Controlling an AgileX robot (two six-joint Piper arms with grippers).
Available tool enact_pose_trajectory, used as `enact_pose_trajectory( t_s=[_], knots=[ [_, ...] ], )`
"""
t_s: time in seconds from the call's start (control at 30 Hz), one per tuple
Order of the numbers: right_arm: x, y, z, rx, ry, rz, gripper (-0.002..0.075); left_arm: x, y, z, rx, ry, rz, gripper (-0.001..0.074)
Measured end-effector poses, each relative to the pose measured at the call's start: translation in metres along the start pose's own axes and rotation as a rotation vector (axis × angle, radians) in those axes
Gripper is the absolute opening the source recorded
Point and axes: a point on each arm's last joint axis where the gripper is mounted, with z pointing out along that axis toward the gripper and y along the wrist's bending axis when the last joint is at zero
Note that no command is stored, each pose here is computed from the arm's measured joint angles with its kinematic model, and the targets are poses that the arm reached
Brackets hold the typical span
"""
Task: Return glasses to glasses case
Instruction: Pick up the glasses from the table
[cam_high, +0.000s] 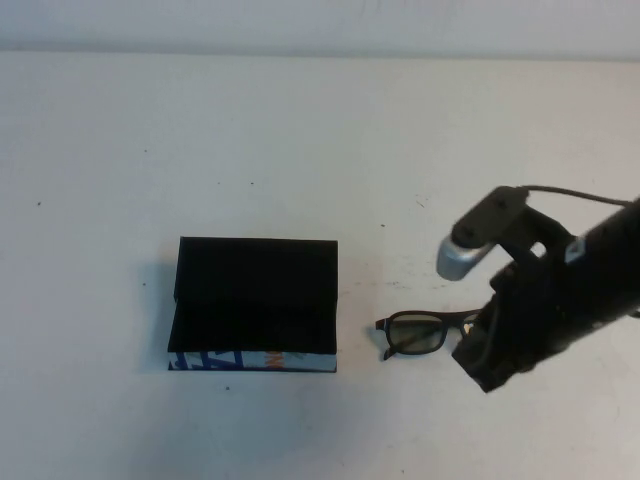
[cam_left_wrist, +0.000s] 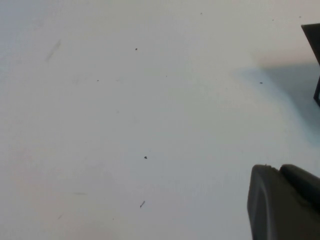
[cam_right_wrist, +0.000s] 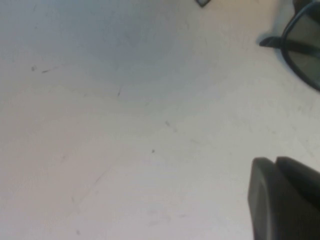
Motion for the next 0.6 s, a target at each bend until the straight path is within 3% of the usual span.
enact_pose_trajectory(
  t_s=[0.2, 0.3, 0.47, 0.6],
  knots=[
    [-0.034, -0.025, 0.023, 0.019, 0.072, -0.244, 0.0027, 0.0, 0.0, 0.0, 0.0, 0.0, 0.0, -0.0004],
    [-0.044, -0.036, 0.031, 0.031, 0.102, -0.405, 0.0106, 0.0, 0.0, 0.0, 0.0, 0.0, 0.0, -0.0004],
    [-0.055, -0.06, 0.042, 0.066, 0.16, -0.595, 0.0323, 0.0, 0.0, 0.0, 0.0, 0.0, 0.0, -0.0004],
    [-0.059, -0.077, 0.054, 0.084, 0.224, -0.65, 0.0389, 0.0, 0.0, 0.0, 0.0, 0.0, 0.0, -0.0004]
  ],
)
